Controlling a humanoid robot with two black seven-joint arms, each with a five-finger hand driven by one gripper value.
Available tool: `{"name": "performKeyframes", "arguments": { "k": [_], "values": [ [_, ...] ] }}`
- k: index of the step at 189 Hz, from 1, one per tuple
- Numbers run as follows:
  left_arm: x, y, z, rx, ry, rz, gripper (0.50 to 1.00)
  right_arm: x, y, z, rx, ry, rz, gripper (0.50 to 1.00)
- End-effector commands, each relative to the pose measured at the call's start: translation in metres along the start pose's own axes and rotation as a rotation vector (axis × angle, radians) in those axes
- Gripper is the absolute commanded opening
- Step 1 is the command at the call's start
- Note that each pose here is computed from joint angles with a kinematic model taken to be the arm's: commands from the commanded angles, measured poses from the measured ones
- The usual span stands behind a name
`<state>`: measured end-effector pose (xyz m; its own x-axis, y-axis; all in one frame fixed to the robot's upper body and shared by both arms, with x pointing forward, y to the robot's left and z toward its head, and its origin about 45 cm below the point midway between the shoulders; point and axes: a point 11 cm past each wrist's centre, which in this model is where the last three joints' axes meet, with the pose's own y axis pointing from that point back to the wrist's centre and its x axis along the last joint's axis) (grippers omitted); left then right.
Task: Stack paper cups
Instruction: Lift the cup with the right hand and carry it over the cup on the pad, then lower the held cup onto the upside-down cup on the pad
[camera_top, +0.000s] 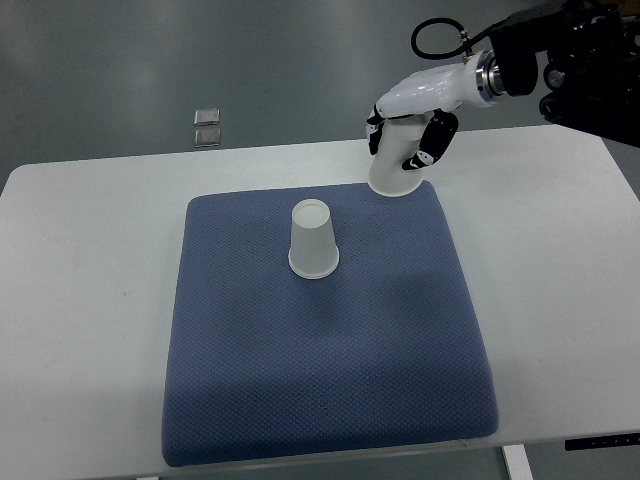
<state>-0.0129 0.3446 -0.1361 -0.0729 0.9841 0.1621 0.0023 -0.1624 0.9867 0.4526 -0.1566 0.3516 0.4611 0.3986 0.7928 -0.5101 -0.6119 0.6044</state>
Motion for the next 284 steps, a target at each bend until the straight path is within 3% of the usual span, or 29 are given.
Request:
{"name": "performKeyframes", "arguments": {
  "k": [1, 46, 221, 284],
  "values": [
    [0.000, 0.000, 0.000, 0.000, -0.001, 0.000, 1.000, 0.010, -0.007, -0.024, 0.054, 0.009, -0.021, 0.594],
    [0.000, 0.000, 0.000, 0.000, 0.000, 0.002, 1.000, 0.030, -0.022, -0.058, 0.126, 0.000, -0.025, 0.599],
    [0.000, 0.000, 0.000, 0.000, 0.000, 0.000, 1.000, 0.018, -0.064, -0.076, 0.150, -0.002, -0.045, 0.599],
    [0.000, 0.000, 0.000, 0.000, -0.001, 0.000, 1.000, 0.011, -0.067, -0.066, 0.130, -0.025, -0.041, 0.601]
  ]
}}
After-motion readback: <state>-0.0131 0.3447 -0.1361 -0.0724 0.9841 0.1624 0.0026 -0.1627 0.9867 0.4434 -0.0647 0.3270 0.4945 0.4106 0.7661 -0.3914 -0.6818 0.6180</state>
